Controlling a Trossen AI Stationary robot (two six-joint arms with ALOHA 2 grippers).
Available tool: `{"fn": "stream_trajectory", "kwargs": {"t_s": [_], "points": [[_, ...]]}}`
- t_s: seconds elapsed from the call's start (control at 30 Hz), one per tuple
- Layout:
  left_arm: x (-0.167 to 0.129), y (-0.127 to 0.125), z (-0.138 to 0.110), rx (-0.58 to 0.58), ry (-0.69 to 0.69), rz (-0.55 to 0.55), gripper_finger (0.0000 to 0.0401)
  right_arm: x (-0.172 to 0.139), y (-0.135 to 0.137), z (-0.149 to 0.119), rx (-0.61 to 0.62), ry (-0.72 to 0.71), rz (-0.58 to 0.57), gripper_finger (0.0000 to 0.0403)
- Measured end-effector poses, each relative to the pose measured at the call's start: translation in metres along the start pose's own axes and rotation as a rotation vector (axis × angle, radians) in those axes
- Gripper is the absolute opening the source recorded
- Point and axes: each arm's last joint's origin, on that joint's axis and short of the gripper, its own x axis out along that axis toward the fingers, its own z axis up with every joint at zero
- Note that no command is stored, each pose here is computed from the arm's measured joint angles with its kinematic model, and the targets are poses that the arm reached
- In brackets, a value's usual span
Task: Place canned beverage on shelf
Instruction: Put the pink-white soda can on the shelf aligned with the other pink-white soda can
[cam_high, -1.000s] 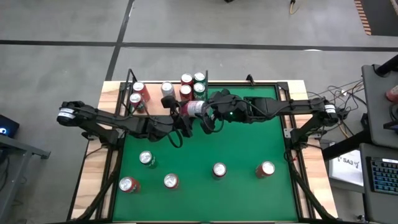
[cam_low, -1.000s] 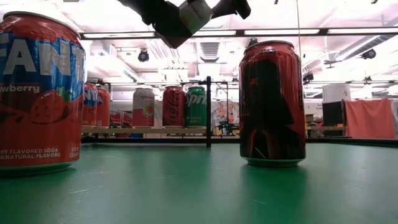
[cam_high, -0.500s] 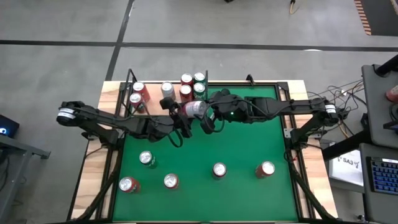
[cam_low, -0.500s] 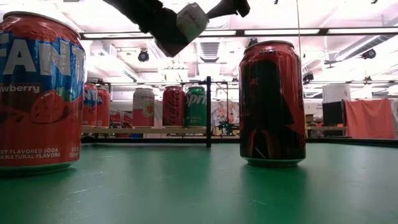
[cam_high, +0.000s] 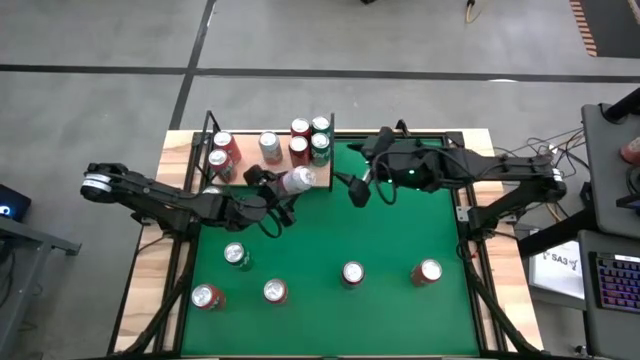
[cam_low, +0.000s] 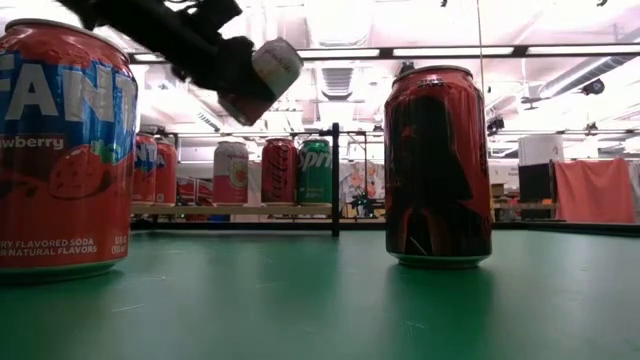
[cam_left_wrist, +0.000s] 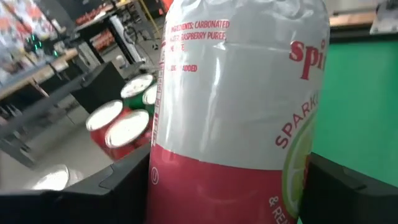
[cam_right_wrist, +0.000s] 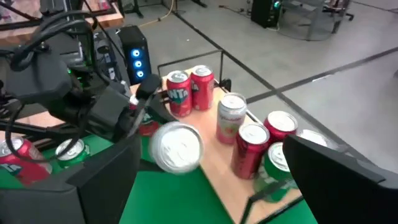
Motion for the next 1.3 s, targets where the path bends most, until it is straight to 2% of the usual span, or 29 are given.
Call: {"fn": "stream_trajectory", "kwargs": {"t_s": [0.17, 0.33, 0.5, 0.77, 0.93, 1.1, 1.3], "points": [[-0.006, -0.001, -0.017, -0.107, -0.088, -0.05, 0.0285, -0.01, -0.009, -0.011, -0.014, -0.025, -0.035, 0.0381], [-0.01, 0.004, -0.037, -0.192, -0.167, -0.06, 0.0285, -0.004, -0.01, -0.033, -0.033, -0.082, -0.028, 0.0381], [-0.013, 0.008, -0.046, -0.255, -0.219, -0.061, 0.0285, 0.004, -0.01, -0.045, -0.074, -0.136, -0.022, 0.0382], [-0.017, 0.01, -0.035, -0.279, -0.346, -0.138, 0.0285, 0.038, 0.003, -0.069, -0.142, -0.2, 0.064, 0.0382], [-0.019, 0.012, -0.031, -0.287, -0.379, -0.153, 0.0285, 0.058, 0.011, -0.079, -0.173, -0.201, 0.072, 0.0382], [-0.02, 0.013, -0.028, -0.311, -0.413, -0.175, 0.0285, 0.08, 0.023, -0.081, -0.181, -0.226, 0.158, 0.0382], [-0.022, 0.015, -0.026, -0.32, -0.425, -0.174, 0.0285, 0.099, 0.032, -0.079, -0.192, -0.239, 0.165, 0.0382]]}}
